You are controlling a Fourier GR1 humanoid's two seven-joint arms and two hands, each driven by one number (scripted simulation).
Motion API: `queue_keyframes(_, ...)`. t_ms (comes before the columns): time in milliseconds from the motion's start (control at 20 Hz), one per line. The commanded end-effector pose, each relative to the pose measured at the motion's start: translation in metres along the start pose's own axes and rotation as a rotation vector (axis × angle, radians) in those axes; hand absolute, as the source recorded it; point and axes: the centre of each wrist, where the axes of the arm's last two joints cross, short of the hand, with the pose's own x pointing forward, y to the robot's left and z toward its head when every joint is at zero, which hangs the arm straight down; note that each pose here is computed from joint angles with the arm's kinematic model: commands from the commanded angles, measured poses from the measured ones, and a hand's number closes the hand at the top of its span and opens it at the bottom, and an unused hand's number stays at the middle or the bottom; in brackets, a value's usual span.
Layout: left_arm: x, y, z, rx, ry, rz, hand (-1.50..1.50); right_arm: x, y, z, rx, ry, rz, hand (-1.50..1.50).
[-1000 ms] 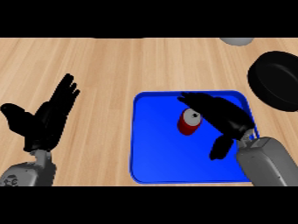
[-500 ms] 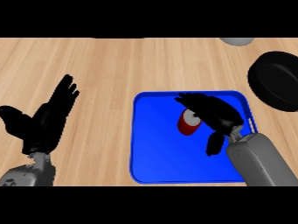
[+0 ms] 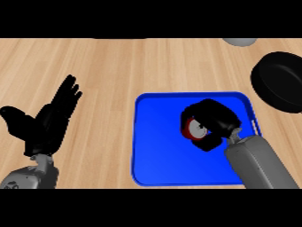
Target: Pick the can from the tray and place it in the pot
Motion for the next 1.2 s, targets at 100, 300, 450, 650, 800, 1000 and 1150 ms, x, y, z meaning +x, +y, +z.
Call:
queue_keyframes(100,0.012,0.008,-0.015,0.005,-0.009,0.001,0.00,-0.009,0.021,-0.004,-0.034,-0.054,0.012,1.50)
queue_keyframes(300,0.013,0.014,-0.011,0.053,-0.001,0.007,0.00,-0.078,-0.014,0.075,-0.097,0.212,-0.037,1.50)
queue_keyframes(450,-0.004,0.015,0.000,0.077,0.015,-0.004,0.00,-0.150,-0.032,0.151,-0.135,0.562,-0.091,1.50)
queue_keyframes(650,-0.001,0.012,0.004,0.047,-0.007,0.010,0.00,-0.196,-0.065,0.252,-0.233,0.746,-0.118,1.50)
queue_keyframes(800,-0.001,0.014,-0.003,0.031,-0.004,-0.020,0.00,-0.210,-0.091,0.292,-0.390,0.859,-0.065,1.50)
queue_keyframes(1000,-0.006,0.009,0.004,-0.004,0.002,0.023,0.00,-0.214,-0.119,0.342,-0.524,0.843,-0.020,1.50)
queue_keyframes(1150,0.001,0.004,0.004,0.000,0.008,-0.009,0.00,-0.214,-0.135,0.370,-0.589,0.764,-0.038,1.50)
